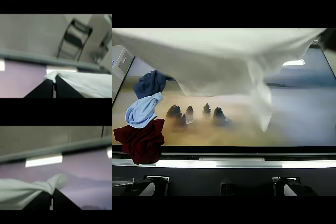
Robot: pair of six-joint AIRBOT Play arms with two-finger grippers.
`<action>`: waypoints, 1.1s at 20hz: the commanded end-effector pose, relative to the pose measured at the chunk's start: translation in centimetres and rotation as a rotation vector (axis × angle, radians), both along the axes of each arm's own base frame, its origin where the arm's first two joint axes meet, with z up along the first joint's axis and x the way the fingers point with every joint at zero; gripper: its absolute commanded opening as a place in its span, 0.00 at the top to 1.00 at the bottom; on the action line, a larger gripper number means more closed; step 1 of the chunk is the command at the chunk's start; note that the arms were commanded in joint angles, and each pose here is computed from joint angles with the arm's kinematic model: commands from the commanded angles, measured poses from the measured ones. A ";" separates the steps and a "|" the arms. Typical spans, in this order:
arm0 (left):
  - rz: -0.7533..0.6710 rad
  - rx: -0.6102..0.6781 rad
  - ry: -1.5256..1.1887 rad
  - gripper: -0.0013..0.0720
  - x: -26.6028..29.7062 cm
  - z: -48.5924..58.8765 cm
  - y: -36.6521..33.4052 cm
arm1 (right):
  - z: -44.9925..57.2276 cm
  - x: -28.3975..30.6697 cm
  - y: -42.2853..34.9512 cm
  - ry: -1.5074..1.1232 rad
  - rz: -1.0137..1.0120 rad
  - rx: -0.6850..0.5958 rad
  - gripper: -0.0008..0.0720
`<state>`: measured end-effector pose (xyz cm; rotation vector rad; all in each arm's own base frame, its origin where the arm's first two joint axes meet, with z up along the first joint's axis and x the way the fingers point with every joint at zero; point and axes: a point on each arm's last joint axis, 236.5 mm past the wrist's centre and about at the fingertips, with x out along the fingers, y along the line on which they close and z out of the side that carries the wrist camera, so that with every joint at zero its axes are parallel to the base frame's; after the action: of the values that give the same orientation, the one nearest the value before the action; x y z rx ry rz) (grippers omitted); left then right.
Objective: Fold the clothes and pants, and hang the long-sleeved shirts on hangers.
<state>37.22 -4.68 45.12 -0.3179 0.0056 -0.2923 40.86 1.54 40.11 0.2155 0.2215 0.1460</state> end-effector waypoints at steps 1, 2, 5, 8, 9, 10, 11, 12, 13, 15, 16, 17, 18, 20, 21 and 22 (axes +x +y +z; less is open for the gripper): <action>0.095 0.055 -0.426 0.96 -12.9 14.4 0.3 | 14.6 -10.3 0.2 -0.394 -0.049 -0.098 0.94; 0.095 0.058 -0.456 0.96 -14.7 15.0 0.1 | 15.4 -12.5 0.5 -0.421 -0.050 -0.107 0.94; 0.108 0.054 -0.540 0.95 -18.3 16.8 -0.2 | 16.7 -17.3 0.5 -0.469 -0.079 -0.149 0.94; 0.125 0.039 -0.585 0.96 -19.1 17.7 0.2 | 17.6 -19.6 0.6 -0.510 -0.090 -0.160 0.94; 0.126 0.038 -0.579 0.96 -18.8 17.7 0.3 | 17.7 -19.8 0.7 -0.512 -0.091 -0.161 0.94; 0.129 0.049 -0.557 0.96 -18.0 17.2 0.4 | 17.3 -19.6 0.6 -0.498 -0.093 -0.166 0.94; 0.125 0.070 -0.509 0.95 -16.7 16.1 0.3 | 16.2 -18.9 0.2 -0.449 -0.101 -0.182 0.94; 0.112 0.098 -0.431 0.96 -14.8 14.4 0.2 | 14.2 -17.7 -0.1 -0.360 -0.101 -0.194 0.94; 0.084 0.126 -0.317 0.96 -12.2 11.6 -0.1 | 10.6 -15.8 -0.5 -0.213 -0.094 -0.205 0.94; 0.009 0.151 -0.035 0.95 -5.8 3.6 -0.5 | 1.1 -11.3 -1.6 0.148 -0.066 -0.218 0.94; -0.026 0.149 0.129 0.96 -2.4 -1.8 -0.4 | -3.7 -8.9 -2.0 0.301 -0.048 -0.212 0.94; -0.055 0.134 0.279 0.95 0.5 -7.3 -0.3 | -8.7 -5.9 -2.4 0.431 -0.033 -0.196 0.94; -0.075 0.107 0.424 0.95 3.4 -13.6 -0.1 | -13.5 -2.7 -2.7 0.522 -0.027 -0.165 0.94; -0.074 0.045 0.637 0.95 7.9 -25.1 0.1 | -22.3 3.2 -2.6 0.630 -0.050 -0.017 0.94; -0.058 0.011 0.706 0.95 9.6 -29.8 0.1 | -26.1 5.6 -2.2 0.669 -0.069 0.079 0.94; -0.037 -0.030 0.768 0.95 11.2 -34.0 0.1 | -29.9 7.6 -1.6 0.722 -0.096 0.203 0.94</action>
<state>45.15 -4.24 24.76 -0.3350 0.5336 -0.2513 43.38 -0.85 21.90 0.2151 0.7643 0.0376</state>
